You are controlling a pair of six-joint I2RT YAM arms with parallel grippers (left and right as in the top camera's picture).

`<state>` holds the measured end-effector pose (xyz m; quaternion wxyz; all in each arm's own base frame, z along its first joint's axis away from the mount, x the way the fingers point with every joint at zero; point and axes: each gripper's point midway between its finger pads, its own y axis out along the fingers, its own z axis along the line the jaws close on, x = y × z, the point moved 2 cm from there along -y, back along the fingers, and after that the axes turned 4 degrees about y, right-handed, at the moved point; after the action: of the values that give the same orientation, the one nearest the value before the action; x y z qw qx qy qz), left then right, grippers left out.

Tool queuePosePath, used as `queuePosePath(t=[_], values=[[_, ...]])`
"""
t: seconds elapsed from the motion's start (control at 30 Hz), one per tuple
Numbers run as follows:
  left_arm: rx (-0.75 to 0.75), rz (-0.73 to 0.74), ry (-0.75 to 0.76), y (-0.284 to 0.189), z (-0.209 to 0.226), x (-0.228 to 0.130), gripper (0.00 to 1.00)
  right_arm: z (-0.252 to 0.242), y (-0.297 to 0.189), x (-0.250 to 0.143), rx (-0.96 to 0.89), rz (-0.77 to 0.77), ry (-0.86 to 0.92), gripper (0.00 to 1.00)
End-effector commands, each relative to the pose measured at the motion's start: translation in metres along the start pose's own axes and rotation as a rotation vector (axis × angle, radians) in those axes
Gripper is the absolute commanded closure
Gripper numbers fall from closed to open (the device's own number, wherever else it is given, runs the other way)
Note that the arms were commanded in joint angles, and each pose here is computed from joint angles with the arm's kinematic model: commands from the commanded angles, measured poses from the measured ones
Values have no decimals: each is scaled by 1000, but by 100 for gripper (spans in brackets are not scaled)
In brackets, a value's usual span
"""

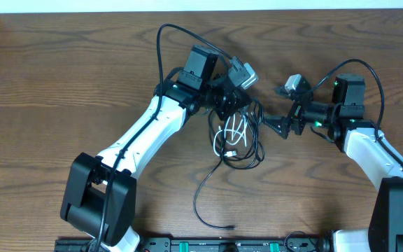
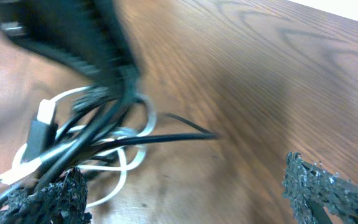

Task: Untangle cables

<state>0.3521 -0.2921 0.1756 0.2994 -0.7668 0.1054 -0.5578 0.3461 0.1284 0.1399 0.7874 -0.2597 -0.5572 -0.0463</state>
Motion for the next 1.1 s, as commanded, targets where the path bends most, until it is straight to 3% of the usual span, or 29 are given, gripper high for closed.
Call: queuePosePath(t=[0.0, 0.23, 0.47, 0.77, 1.07], values=[[32, -43, -40, -9, 3, 14, 92, 24, 0, 11, 137, -60, -20, 1], [155, 26, -78, -10, 21, 0, 92, 24, 0, 11, 141, -61, -18, 1], [124, 47, -87, -6, 12, -4, 92, 22, 0, 10, 126, -54, -19, 2], [-8, 23, -88, -2, -12, 1, 93, -32, -3, -7, -222, 78, 46, 4], [-84, -3, -74, -3, -23, 5, 93, -64, -13, -1, -428, 71, 61, 1]])
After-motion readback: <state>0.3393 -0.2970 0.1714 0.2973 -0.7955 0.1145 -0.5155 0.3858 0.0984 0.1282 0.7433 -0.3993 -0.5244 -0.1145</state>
